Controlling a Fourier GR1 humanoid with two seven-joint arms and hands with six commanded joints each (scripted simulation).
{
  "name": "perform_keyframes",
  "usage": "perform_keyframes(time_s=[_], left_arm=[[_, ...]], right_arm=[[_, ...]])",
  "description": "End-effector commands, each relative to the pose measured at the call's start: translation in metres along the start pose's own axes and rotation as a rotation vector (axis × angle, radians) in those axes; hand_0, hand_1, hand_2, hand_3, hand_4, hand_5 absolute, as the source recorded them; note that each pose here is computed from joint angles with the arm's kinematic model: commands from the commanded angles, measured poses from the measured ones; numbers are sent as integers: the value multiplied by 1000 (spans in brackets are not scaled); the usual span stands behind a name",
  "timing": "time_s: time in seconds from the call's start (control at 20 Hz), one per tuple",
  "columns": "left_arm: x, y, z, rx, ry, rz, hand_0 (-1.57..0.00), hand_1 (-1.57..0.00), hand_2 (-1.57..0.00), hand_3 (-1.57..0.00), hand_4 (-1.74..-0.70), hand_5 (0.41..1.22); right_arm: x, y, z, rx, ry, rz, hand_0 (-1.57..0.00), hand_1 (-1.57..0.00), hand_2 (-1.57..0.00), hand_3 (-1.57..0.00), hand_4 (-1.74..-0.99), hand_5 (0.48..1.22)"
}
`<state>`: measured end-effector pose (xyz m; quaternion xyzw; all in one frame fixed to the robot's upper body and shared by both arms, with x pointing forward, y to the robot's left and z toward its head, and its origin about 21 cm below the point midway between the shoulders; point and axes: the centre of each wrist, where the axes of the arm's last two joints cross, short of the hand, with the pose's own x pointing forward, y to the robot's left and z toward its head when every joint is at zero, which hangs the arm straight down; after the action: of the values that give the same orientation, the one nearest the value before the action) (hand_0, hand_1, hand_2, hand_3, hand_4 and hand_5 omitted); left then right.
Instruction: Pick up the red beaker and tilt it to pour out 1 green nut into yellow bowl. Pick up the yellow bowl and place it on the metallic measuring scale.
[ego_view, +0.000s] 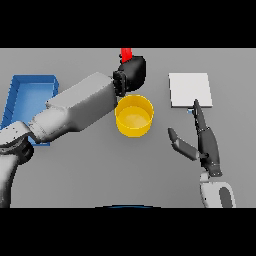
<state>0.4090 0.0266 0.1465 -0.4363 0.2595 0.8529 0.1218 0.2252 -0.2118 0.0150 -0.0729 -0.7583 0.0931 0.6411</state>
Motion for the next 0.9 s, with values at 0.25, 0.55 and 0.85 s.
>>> perform_keyframes(time_s=[0.25, 0.55, 0.85], left_arm=[[-92, 18, 30, -15, 172, -20, -1571, -1571, -1571, -1571, -1724, 1221], [-194, -15, 95, -12, 525, 502, -1571, -1571, -1571, -1523, -1731, 1221], [-209, -147, 168, 130, 771, 1324, -1571, -1571, -1571, -1538, -1738, 1221]], right_arm=[[-1, 3, -1, 10, -20, 5, 1, 1, 1, 1, -1130, 554], [0, 5, -5, 46, -32, -15, 1, 1, 1, 1, -1102, 572], [-4, 5, -10, 59, -32, -4, 1, 1, 1, 1, -1118, 595]])
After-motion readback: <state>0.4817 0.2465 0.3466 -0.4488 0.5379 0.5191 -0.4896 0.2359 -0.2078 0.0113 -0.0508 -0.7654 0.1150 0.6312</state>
